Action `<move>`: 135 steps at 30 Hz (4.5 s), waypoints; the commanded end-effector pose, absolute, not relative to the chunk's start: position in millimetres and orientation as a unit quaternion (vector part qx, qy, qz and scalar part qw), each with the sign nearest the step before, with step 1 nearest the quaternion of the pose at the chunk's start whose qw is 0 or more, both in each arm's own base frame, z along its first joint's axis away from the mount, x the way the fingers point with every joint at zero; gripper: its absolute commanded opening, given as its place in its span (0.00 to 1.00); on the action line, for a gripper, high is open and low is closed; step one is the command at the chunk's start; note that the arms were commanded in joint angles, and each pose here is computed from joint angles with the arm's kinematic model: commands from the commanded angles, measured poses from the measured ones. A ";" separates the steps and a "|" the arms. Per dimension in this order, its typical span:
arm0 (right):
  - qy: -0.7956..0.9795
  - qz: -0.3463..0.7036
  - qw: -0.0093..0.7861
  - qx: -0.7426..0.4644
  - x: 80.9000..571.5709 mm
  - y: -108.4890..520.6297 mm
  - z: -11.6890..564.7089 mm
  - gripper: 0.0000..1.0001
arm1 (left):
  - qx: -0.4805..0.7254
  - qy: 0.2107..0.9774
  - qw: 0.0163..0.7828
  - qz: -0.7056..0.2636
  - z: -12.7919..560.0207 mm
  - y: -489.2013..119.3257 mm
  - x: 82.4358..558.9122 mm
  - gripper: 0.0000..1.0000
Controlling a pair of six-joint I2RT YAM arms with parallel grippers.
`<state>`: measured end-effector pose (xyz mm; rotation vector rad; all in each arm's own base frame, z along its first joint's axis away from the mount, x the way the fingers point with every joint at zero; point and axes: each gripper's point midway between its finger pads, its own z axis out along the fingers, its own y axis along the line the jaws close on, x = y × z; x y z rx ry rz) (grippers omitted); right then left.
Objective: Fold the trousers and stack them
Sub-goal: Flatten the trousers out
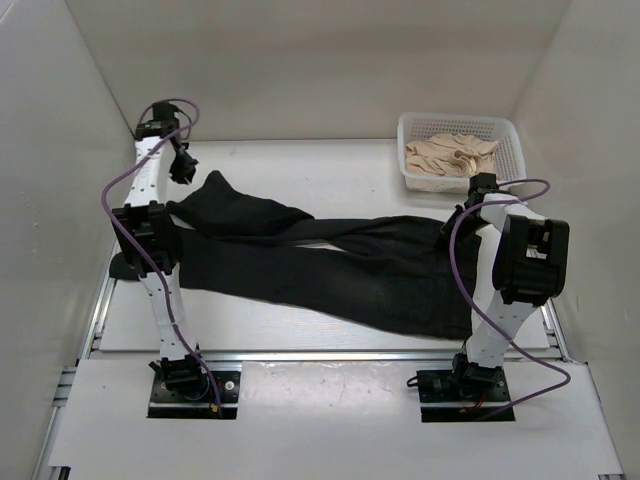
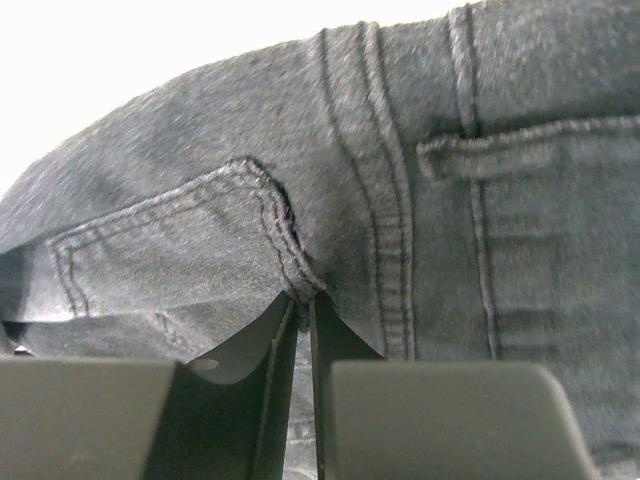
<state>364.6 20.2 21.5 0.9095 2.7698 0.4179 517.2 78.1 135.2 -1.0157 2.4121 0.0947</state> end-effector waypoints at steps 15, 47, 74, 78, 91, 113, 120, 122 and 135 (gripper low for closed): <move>0.934 0.139 0.199 0.263 372.5 25.3 85.1 0.48 | -0.281 0.945 0.163 -0.039 104.0 -6.1 403.5 0.82; 0.937 0.132 0.194 0.260 360.5 24.3 90.5 0.48 | -0.324 0.907 0.266 0.036 139.3 57.9 485.1 0.76; 0.938 0.160 0.189 0.244 355.1 34.7 96.5 0.44 | -0.350 0.925 0.147 -0.013 32.8 82.2 477.3 0.67; 0.938 0.160 0.189 0.244 357.5 34.5 96.4 0.44 | -0.355 0.922 0.157 -0.007 35.8 82.6 487.9 0.28; 0.938 0.160 0.184 0.245 355.0 34.7 93.5 0.44 | -0.364 0.882 0.297 0.033 182.8 99.7 474.7 0.10; 0.940 0.145 0.185 0.249 352.0 29.8 88.1 0.44 | -0.312 0.865 0.389 -0.055 236.5 53.1 575.6 0.65; 0.946 0.121 0.172 0.247 331.8 24.1 74.7 0.44 | -0.337 0.855 0.393 -0.033 243.1 72.1 548.7 0.95; 0.943 0.126 0.193 0.240 331.3 27.2 82.6 0.45 | -0.331 0.856 0.397 -0.017 259.0 75.5 533.3 0.95; 0.912 0.149 0.285 0.255 251.3 33.4 143.5 0.48 | -0.321 0.895 0.307 0.036 222.0 64.0 392.2 0.11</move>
